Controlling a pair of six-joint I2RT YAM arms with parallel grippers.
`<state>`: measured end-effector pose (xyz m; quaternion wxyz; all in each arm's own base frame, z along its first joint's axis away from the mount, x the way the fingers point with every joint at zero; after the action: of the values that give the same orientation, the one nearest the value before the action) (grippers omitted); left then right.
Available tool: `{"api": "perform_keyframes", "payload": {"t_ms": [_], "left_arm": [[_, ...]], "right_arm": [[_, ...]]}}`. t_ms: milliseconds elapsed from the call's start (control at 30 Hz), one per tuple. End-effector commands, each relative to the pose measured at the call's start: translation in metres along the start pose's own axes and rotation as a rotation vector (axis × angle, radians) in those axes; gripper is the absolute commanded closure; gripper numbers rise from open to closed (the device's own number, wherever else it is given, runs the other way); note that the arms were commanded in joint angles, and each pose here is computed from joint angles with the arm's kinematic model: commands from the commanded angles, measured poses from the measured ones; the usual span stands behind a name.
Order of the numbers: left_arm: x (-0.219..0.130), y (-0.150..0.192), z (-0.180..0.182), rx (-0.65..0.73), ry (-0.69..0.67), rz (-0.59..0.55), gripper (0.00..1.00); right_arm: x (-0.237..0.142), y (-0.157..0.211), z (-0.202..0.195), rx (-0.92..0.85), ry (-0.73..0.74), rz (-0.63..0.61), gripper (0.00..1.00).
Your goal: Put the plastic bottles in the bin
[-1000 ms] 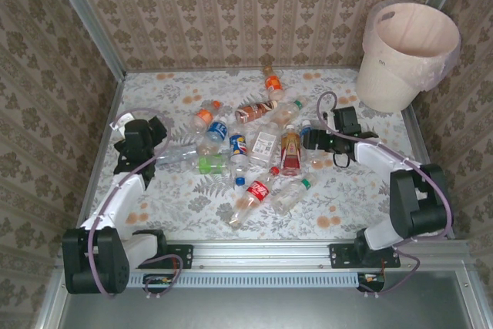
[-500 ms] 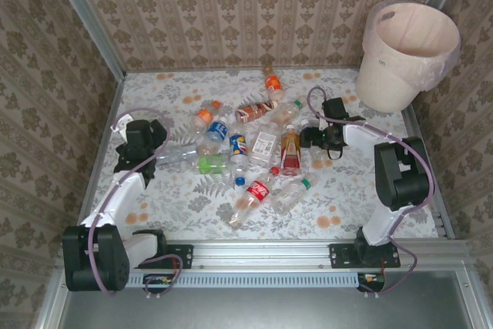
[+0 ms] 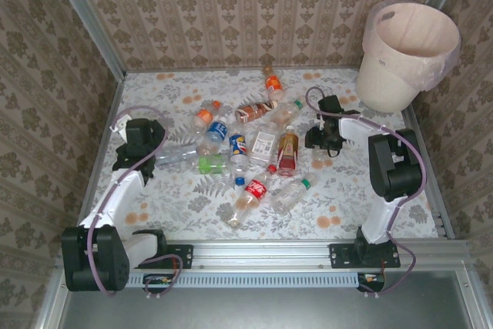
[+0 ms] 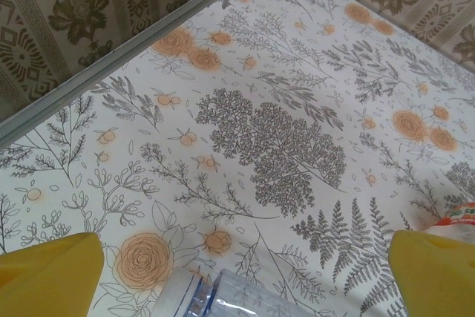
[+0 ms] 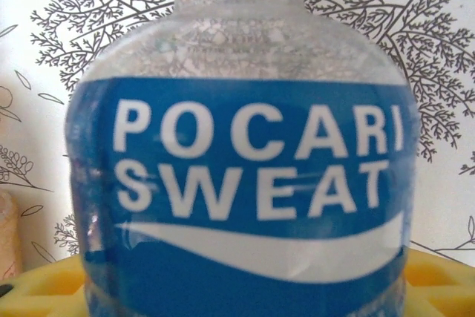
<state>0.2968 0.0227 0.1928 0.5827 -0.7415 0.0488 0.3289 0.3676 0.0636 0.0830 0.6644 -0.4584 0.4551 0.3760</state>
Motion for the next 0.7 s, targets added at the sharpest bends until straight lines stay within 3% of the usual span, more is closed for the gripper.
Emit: {"api": "perform_keyframes", "payload": {"t_ms": [0, 200, 467, 667], "left_arm": [[-0.006, -0.012, -0.001, -0.036, 0.007, -0.016, 0.00], [-0.009, -0.017, -0.005, -0.052, 0.036, -0.021, 0.00], [-0.012, -0.015, -0.005, -0.081, 0.054, -0.027, 0.00], [-0.015, -0.014, -0.001, -0.092, 0.043, -0.038, 0.00]], "right_arm": [[-0.022, -0.011, 0.002, -0.006, -0.006, -0.052, 0.37], [-0.119, -0.070, 0.009, -0.017, -0.106, -0.358, 0.39], [-0.236, -0.172, -0.026, 0.112, -0.095, -0.815, 0.42], [-0.275, -0.232, -0.040, 0.228, -0.147, -1.031, 0.44]]}}
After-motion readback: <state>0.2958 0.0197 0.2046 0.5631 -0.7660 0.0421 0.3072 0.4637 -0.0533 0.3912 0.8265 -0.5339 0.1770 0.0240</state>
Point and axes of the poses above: each hand's point on the last joint's axis, 136 mm out from that joint toward the fingers, its own x axis out along the fingers, its own z axis along the line the jaws close on, y = z × x, the point moved 6 cm from there along -x, back along the fingers, and after that the axes turned 10 degrees about x, right-handed, at the moved point
